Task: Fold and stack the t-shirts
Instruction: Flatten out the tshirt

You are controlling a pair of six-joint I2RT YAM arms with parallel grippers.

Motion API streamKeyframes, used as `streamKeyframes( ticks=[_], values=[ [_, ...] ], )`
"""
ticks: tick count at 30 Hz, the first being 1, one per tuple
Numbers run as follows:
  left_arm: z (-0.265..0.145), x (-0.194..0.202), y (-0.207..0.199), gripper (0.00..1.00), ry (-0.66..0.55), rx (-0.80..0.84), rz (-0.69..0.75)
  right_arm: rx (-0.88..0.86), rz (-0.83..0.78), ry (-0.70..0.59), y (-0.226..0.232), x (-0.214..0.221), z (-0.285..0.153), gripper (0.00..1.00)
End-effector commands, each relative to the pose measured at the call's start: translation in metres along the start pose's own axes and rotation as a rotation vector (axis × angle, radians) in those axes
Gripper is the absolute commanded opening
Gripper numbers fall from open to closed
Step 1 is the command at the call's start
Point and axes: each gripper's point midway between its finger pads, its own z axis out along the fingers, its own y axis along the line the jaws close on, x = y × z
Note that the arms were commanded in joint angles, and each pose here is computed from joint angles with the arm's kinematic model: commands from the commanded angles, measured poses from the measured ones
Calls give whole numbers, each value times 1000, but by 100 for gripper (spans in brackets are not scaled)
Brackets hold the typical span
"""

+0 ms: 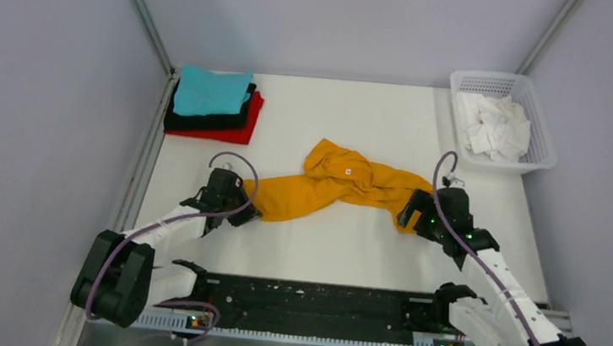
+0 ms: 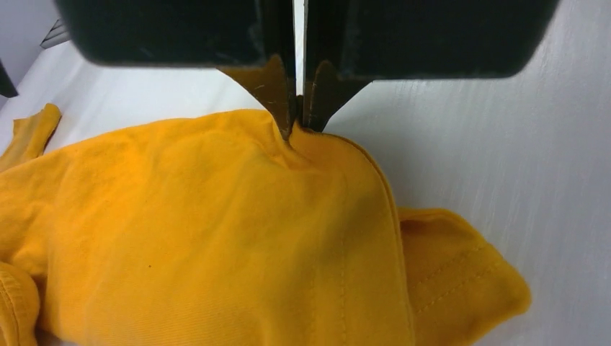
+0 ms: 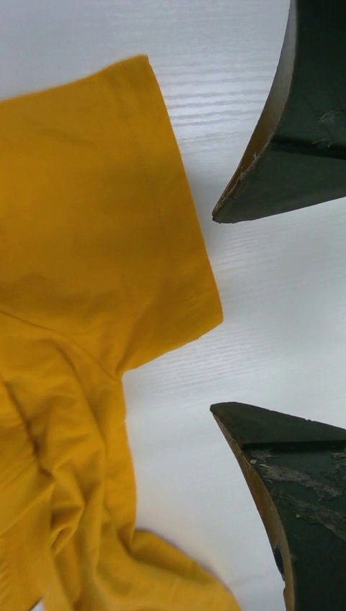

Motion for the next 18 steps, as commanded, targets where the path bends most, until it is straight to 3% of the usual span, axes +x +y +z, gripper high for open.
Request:
streamKeyframes(
  ticks=[1, 7, 12, 14, 18],
  values=[
    [1, -4, -18, 0, -9, 67, 40, 87, -119, 85, 5, 13, 7, 92],
    [-17, -13, -22, 0, -83, 92, 58, 139, -114, 103, 8, 15, 34, 87],
    [-29, -15, -34, 0, -110, 158, 56, 187, -125, 128, 1, 23, 58, 75],
    [-30, -15, -37, 0, -106, 169, 56, 195, -127, 144, 0, 27, 65, 59],
    [-35, -18, -46, 0, -103, 190, 55, 161, -111, 96, 11, 13, 67, 12]
  ],
)
